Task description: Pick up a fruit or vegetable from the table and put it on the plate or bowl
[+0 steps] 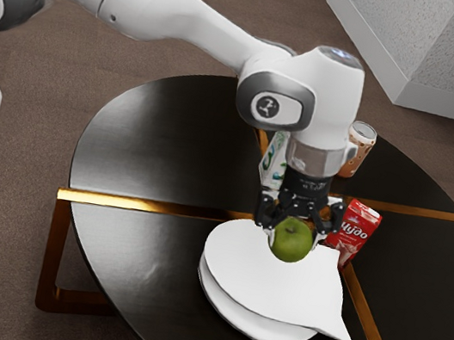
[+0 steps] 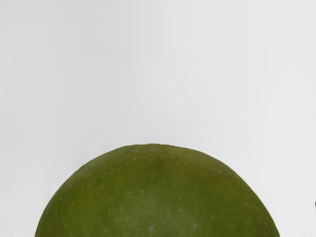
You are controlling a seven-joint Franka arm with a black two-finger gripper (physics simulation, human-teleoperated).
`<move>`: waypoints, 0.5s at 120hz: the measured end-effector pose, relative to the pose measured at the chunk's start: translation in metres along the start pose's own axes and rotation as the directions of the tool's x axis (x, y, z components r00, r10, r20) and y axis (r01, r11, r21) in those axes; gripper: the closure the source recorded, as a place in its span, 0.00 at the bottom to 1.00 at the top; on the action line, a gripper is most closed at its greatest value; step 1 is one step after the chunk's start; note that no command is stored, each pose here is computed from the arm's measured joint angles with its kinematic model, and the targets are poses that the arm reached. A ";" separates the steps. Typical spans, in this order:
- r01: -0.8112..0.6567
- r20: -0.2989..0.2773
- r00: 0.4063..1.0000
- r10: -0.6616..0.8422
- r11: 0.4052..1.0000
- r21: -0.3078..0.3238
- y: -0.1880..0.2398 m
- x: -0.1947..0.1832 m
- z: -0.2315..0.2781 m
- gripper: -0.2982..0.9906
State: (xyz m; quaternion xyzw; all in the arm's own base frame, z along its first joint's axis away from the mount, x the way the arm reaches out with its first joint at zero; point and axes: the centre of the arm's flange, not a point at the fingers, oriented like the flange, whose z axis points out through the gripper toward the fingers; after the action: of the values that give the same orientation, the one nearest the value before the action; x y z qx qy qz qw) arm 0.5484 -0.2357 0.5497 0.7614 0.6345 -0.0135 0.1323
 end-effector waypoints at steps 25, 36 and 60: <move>0.007 0.044 0.999 -0.007 1.000 0.001 -0.004 -0.013 -0.003 0.29; 0.025 0.044 0.999 -0.025 1.000 -0.004 -0.001 0.001 -0.006 0.26; 0.104 0.011 0.995 -0.104 0.985 -0.135 0.002 0.024 -0.132 0.24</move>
State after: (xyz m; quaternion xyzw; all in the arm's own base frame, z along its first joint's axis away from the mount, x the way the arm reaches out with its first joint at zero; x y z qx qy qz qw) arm 0.5358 -0.1845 0.6731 0.7165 0.6725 0.0213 0.1842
